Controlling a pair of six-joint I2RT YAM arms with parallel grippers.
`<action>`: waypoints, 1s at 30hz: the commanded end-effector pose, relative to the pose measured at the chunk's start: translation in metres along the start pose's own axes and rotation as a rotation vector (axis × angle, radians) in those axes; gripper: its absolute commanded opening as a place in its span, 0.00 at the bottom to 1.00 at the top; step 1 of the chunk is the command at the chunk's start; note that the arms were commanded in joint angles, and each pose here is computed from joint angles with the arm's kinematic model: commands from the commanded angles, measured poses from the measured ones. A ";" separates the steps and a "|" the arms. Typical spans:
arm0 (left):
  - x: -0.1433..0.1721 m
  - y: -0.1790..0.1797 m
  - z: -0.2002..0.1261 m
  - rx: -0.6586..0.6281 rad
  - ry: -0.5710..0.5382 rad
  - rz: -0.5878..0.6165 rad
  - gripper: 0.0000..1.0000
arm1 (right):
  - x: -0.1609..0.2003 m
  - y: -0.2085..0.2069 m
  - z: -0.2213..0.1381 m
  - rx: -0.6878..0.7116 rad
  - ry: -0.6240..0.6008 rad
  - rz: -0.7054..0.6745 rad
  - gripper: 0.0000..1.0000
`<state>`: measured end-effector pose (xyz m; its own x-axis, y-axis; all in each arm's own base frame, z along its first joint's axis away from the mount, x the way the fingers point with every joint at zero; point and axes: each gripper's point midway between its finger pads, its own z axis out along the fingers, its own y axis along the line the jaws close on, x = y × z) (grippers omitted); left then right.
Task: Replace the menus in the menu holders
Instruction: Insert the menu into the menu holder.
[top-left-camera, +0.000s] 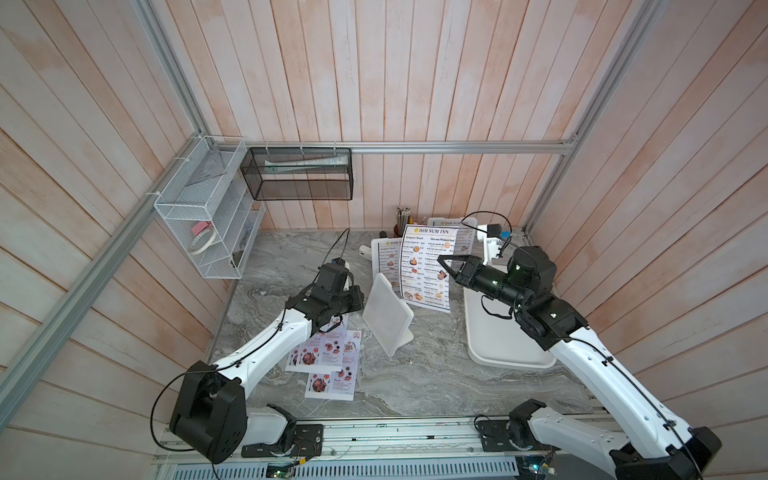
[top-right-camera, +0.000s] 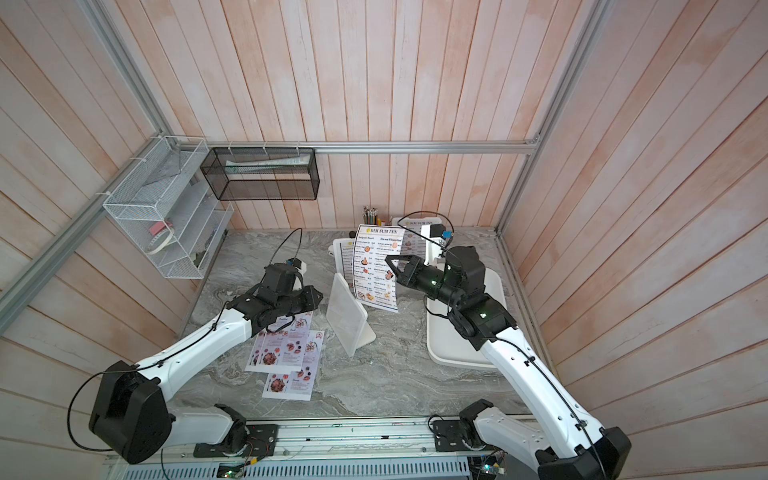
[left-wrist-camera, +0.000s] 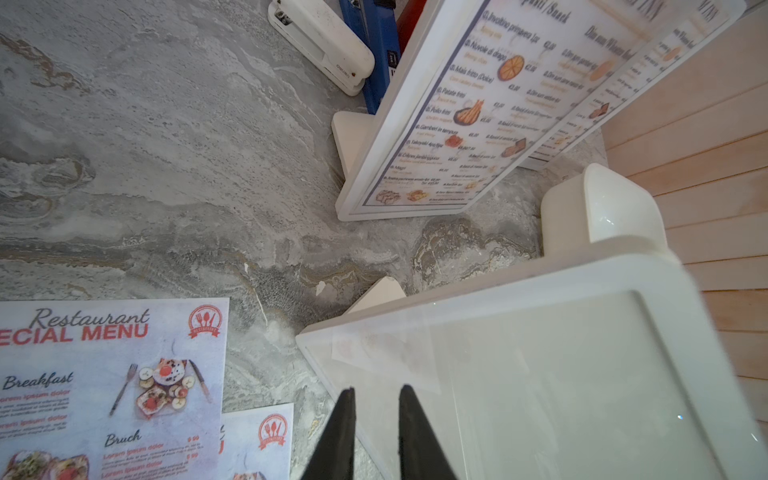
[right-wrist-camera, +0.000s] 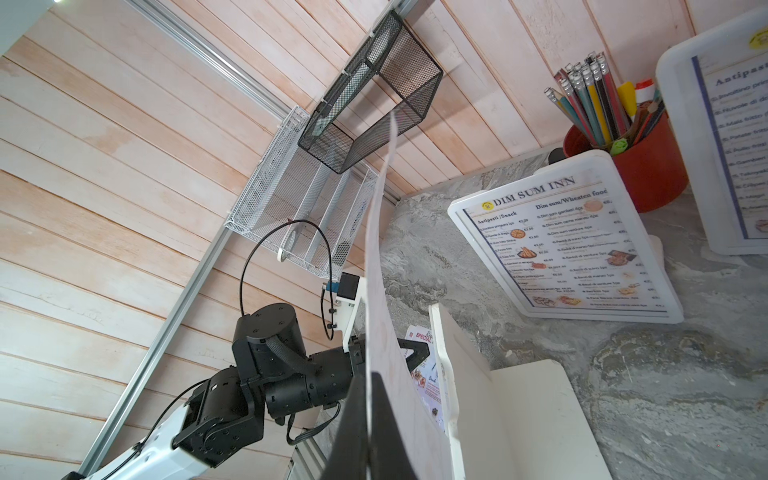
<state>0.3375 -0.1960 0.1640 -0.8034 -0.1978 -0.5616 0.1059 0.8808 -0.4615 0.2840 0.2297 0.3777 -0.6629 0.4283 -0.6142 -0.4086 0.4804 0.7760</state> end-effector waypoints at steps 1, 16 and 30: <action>-0.001 0.004 0.001 -0.012 -0.010 0.002 0.22 | 0.004 0.003 -0.003 -0.009 0.017 0.007 0.00; -0.001 0.004 0.002 -0.015 -0.007 0.001 0.21 | 0.009 -0.001 0.000 -0.003 0.042 0.019 0.00; -0.002 0.004 0.002 -0.012 -0.010 -0.002 0.21 | 0.011 0.004 -0.001 -0.029 0.047 0.031 0.00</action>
<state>0.3375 -0.1960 0.1640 -0.8034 -0.1981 -0.5615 0.1055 0.8807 -0.4618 0.2797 0.2328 0.3754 -0.6903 0.4167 -0.5914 -0.4003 0.4609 0.7920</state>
